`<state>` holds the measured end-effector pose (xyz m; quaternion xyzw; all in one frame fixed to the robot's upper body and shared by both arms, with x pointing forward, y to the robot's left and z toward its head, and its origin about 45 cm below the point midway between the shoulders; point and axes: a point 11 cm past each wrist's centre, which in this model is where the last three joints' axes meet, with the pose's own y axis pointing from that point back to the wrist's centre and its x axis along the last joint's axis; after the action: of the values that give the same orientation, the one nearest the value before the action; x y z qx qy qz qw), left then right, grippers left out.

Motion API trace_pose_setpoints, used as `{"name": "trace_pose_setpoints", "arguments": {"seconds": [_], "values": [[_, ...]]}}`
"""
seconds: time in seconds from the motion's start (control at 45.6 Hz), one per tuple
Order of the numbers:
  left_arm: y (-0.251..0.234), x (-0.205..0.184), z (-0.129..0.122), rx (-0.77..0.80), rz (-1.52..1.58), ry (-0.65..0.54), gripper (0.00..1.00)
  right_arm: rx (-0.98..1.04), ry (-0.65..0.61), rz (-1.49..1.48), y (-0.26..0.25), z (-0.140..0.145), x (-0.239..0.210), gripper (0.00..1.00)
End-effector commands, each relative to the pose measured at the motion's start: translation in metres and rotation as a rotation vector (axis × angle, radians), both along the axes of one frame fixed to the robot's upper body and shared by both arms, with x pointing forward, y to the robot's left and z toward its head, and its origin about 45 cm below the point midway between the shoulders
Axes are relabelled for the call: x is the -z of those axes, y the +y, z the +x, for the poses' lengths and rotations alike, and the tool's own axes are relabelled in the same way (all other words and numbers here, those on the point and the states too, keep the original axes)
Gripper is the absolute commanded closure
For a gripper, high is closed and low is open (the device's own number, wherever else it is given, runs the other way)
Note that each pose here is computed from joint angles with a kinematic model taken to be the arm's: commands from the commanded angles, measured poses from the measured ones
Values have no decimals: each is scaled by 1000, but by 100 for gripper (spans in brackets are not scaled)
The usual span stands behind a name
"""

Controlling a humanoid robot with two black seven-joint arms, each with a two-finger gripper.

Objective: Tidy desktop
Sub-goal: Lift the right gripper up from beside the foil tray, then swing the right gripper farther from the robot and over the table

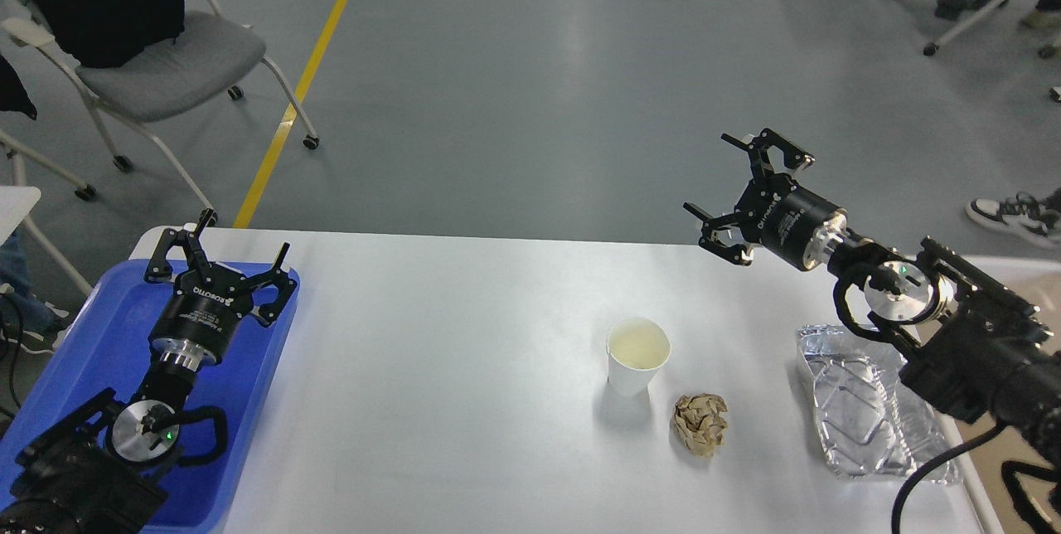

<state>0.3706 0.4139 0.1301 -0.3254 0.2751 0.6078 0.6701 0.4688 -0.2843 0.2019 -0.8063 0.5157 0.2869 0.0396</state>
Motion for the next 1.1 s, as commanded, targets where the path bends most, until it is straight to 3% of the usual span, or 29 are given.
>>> {"name": "trace_pose_setpoints", "arguments": {"seconds": [0.0,0.614,1.075], "values": [[0,0,0,0,0,0,1,-131,-37,-306,-15,11,-38,0],[0,0,0,0,0,0,1,-588,-16,-1079,-21,-23,-125,0],[0,0,0,1,0,1,1,-917,-93,-1524,37,-62,-214,0]]}}
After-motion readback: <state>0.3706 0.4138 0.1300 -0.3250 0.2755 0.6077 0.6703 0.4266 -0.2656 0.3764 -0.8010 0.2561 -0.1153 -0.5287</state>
